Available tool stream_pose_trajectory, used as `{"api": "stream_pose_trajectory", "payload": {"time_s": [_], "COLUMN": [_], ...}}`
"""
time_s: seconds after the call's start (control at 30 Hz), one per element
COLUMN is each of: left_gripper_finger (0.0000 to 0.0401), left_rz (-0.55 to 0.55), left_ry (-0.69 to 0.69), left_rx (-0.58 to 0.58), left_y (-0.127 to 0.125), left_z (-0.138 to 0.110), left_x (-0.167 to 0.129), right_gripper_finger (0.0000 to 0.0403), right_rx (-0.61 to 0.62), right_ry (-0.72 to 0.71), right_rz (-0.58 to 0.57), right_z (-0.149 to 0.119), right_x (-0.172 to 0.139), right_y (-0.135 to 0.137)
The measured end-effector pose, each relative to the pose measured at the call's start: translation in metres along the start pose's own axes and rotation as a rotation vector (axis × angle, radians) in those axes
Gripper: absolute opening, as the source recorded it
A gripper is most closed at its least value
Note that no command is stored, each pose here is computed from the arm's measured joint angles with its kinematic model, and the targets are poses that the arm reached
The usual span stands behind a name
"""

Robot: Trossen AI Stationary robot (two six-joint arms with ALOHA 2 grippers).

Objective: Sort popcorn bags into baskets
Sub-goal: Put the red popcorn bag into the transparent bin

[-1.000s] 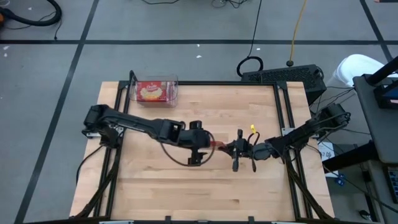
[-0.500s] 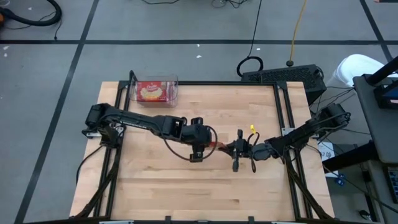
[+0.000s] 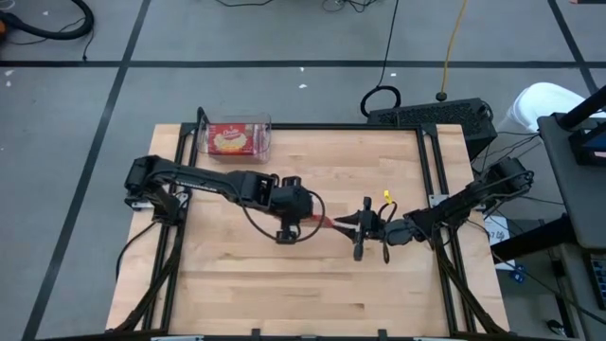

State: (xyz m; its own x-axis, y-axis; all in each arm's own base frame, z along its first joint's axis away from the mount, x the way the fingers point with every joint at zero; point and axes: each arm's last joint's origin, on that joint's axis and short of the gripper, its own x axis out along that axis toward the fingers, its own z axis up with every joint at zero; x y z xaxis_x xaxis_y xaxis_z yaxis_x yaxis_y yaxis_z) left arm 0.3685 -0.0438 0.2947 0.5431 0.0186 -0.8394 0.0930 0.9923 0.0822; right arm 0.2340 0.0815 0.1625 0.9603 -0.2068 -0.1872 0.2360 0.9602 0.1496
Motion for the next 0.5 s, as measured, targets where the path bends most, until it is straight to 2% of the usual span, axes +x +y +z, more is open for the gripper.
{"api": "stream_pose_trajectory", "payload": {"time_s": [0.13, 0.23, 0.37, 0.5], "left_gripper_finger": [0.0025, 0.0014, 0.0016, 0.0037], "left_rz": [0.005, 0.043, 0.150, 0.252], "left_ry": [0.070, 0.116, 0.172, 0.252], "left_rx": [0.043, 0.077, 0.066, 0.036], "left_y": [0.008, 0.018, 0.040, 0.066], "left_z": [-0.012, -0.023, -0.041, -0.063], "left_x": [-0.025, -0.050, -0.086, -0.116], "right_gripper_finger": [0.0140, 0.0166, 0.0180, 0.0182], "right_rx": [-0.014, -0.021, -0.038, -0.021], "right_ry": [0.018, 0.023, 0.055, 0.069], "right_rz": [-0.008, -0.008, -0.016, -0.016], "right_z": [-0.002, -0.003, -0.006, -0.008], "right_x": [0.000, 0.000, 0.000, 0.000], "right_y": [-0.001, -0.001, -0.002, -0.002]}}
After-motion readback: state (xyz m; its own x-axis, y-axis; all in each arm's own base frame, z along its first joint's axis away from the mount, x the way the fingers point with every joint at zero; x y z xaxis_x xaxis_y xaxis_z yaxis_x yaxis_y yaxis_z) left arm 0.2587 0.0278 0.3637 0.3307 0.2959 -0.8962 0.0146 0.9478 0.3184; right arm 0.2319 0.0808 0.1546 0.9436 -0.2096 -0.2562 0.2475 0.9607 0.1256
